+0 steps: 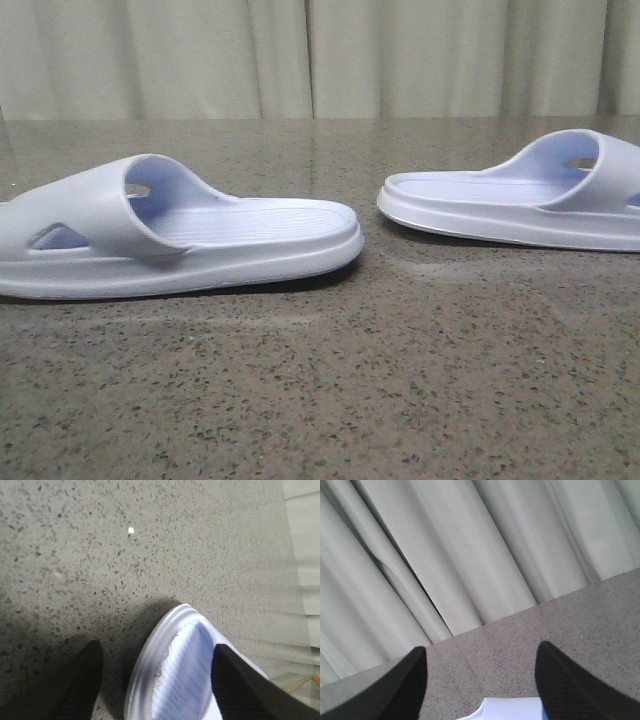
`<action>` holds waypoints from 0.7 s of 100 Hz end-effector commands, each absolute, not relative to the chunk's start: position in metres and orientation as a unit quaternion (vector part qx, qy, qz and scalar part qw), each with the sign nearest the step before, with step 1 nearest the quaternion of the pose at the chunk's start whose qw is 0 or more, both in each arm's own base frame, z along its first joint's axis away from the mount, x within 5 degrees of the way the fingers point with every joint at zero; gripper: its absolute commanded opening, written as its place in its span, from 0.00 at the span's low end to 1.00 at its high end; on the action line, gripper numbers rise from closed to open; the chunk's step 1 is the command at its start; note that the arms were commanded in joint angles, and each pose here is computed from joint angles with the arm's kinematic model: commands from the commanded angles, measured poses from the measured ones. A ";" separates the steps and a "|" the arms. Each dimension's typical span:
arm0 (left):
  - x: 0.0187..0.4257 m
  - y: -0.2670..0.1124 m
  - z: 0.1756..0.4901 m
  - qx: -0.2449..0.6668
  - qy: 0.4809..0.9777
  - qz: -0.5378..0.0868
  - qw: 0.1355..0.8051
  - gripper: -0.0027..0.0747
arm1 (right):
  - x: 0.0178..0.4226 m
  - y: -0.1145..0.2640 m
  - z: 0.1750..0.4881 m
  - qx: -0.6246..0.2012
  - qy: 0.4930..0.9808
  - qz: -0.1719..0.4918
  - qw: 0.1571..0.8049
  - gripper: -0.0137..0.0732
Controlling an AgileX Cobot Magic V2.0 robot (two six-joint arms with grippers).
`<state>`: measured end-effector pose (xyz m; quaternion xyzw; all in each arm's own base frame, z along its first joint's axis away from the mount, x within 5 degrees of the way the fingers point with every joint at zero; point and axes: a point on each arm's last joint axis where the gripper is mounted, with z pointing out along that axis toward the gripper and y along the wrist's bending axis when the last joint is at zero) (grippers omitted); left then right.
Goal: Insert blue slippers together front up
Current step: 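Close the left gripper on the slipper's sole edge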
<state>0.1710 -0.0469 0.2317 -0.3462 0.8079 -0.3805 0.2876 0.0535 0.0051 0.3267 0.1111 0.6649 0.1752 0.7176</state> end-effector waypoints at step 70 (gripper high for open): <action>0.181 -0.059 0.228 -0.341 0.814 -0.385 0.268 0.55 | 0.053 0.004 0.344 0.111 0.627 0.176 0.751 0.62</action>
